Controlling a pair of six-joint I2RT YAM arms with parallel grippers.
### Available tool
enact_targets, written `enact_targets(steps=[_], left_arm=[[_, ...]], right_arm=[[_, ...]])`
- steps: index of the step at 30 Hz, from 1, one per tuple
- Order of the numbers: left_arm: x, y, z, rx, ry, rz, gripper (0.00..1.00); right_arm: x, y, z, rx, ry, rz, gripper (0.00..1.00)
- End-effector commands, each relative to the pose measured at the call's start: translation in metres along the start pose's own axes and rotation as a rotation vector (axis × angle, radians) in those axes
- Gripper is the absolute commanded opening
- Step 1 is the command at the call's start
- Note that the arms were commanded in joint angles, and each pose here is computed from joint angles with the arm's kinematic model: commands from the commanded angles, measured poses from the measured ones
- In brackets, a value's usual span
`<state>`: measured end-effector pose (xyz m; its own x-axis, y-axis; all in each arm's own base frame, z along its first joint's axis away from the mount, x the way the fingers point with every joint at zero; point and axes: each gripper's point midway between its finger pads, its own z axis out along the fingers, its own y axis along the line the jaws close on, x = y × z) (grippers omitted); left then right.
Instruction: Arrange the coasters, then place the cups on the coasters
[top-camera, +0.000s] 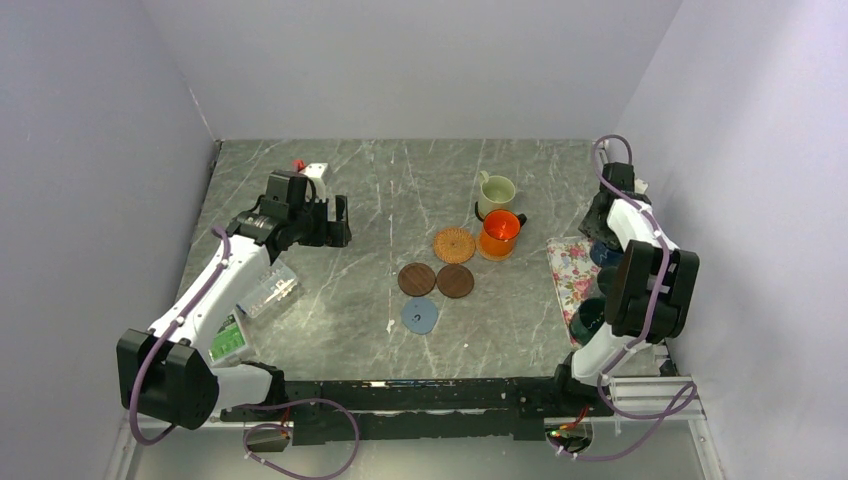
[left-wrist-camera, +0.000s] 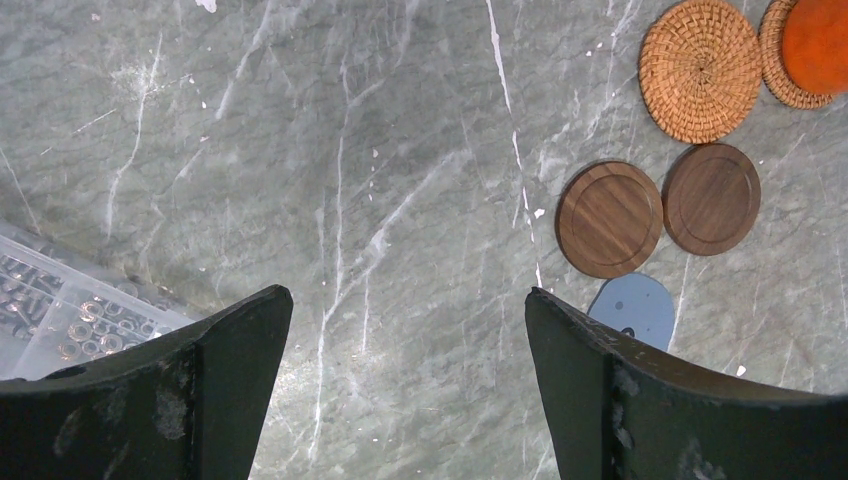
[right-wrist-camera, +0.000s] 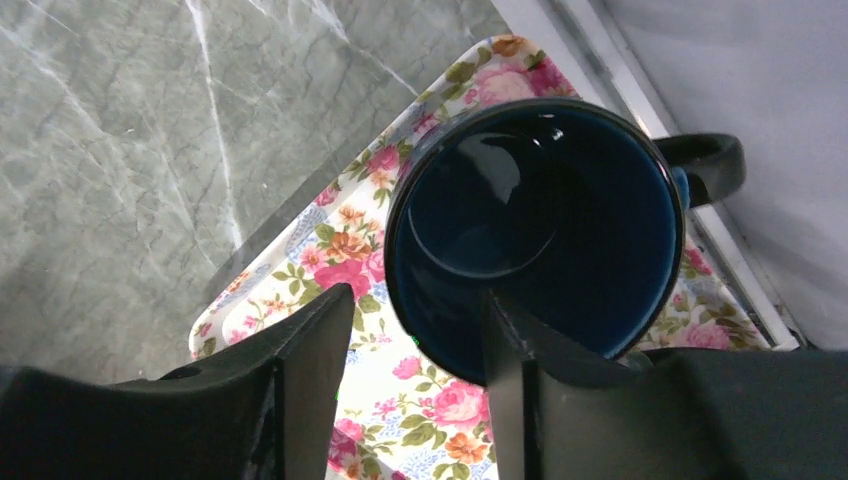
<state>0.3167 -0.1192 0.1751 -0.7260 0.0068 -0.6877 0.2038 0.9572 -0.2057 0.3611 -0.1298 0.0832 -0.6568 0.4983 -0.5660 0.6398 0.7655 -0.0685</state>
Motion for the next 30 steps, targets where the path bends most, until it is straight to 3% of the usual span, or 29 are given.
enact_targets(steps=[1,9,12,21,30], left_arm=[[-0.006,-0.002,0.001,0.014,-0.017,0.006,0.93],[-0.006,-0.001,0.002,0.009,-0.014,0.006,0.93],[-0.005,-0.001,0.002,0.006,-0.013,0.007,0.93],[-0.006,-0.001,0.001,0.004,-0.017,0.007,0.93],[-0.009,0.001,-0.002,-0.006,-0.032,0.005,0.93]], right_arm=[[0.005,0.007,0.010,-0.040,0.009,-0.032,0.48],[0.004,0.009,0.012,-0.065,0.006,-0.089,0.11],[0.001,0.012,0.008,-0.086,-0.011,-0.097,0.01],[-0.023,0.017,-0.021,-0.138,-0.108,-0.098,0.00],[-0.058,0.043,-0.110,-0.295,-0.311,-0.118,0.00]])
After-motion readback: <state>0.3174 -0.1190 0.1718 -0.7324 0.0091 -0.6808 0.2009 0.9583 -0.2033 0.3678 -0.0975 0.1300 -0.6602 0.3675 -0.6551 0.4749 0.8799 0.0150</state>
